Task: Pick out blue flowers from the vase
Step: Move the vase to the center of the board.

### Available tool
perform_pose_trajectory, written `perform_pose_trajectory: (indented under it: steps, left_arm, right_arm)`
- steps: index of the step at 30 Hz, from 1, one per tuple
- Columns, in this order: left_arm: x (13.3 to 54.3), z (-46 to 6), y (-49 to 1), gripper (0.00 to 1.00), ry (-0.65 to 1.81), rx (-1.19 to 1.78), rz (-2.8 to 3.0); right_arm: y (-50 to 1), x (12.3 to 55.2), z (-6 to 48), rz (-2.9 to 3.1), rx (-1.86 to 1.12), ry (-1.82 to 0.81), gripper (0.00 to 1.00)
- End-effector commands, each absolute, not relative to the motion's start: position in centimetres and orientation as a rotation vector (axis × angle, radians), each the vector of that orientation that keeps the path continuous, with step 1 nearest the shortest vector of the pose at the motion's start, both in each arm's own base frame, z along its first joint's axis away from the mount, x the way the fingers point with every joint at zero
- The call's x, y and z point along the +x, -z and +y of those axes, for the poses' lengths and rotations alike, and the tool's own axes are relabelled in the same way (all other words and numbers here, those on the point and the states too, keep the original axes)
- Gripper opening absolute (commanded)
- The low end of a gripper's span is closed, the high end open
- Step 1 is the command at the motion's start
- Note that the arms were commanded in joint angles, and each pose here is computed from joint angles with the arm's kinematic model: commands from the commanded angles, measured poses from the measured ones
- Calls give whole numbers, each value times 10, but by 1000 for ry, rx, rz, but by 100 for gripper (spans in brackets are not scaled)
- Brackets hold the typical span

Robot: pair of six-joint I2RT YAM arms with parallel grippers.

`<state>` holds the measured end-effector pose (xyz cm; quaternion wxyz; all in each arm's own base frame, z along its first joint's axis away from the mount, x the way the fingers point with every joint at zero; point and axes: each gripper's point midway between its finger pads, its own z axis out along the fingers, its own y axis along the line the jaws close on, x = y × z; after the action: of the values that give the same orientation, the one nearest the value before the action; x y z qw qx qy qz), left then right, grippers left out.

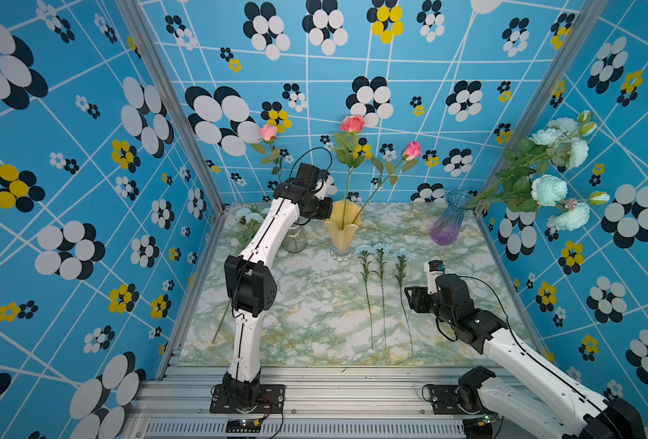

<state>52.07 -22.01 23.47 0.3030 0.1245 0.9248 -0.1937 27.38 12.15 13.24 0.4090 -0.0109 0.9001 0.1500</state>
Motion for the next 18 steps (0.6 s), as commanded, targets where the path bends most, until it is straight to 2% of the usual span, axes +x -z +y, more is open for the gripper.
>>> perform_pose_trajectory:
  steps: [1,8,13,15,18]
  left_arm:
    - [550,-212,-259,0,516,291,2333]
    - [558,-221,-265,5,588,299,2280]
    - [563,-224,-265,13,605,298,2266]
    - [565,-225,-264,21,619,298,2262]
    - [563,-229,-268,42,654,302,2248]
  right_arm:
    - [-146,282,125,2229,-39,-367,61]
    - [-144,284,127,2240,-47,-364,61]
    - [-144,285,128,2242,-50,-367,61]
    - [-143,284,128,2247,-49,-364,61]
    - [-142,284,127,2248,-47,-361,61]
